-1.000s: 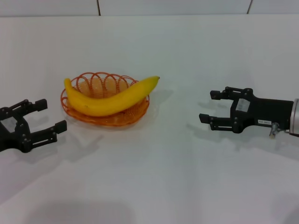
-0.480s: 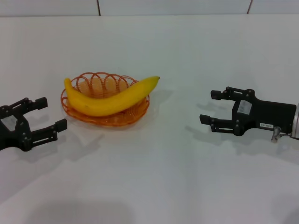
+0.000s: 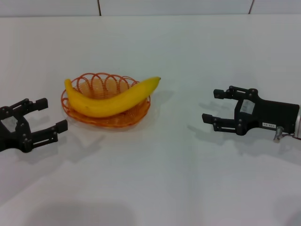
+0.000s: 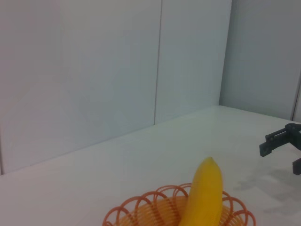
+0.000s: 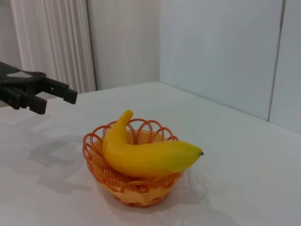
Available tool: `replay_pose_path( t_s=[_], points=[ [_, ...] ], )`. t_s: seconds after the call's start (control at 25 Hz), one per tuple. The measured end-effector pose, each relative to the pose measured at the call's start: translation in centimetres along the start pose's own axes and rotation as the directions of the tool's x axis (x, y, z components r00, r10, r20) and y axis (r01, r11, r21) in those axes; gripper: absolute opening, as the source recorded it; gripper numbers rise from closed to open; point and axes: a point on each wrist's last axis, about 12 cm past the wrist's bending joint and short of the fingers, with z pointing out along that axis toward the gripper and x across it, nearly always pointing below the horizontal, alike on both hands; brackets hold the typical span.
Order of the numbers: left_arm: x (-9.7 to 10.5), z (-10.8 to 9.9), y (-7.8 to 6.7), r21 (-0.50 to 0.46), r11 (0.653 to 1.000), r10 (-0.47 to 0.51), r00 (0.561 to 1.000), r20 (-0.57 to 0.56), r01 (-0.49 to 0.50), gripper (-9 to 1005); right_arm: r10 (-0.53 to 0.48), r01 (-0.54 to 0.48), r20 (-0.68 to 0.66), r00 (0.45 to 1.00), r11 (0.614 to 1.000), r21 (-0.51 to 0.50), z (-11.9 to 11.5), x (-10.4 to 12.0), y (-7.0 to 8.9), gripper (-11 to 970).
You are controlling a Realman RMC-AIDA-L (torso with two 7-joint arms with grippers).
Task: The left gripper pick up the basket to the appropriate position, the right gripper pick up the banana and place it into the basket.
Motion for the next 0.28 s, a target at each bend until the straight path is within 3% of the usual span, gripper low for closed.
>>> replay_pose_path(
  t_s=[0.28],
  points=[
    [0.02, 0.08, -0.06, 0.003, 1.0, 0.0, 1.0, 0.0, 0.0, 852, 0.0, 0.0, -0.001, 1.0, 1.0, 0.002, 0.05, 0.0, -0.01, 794]
  ],
)
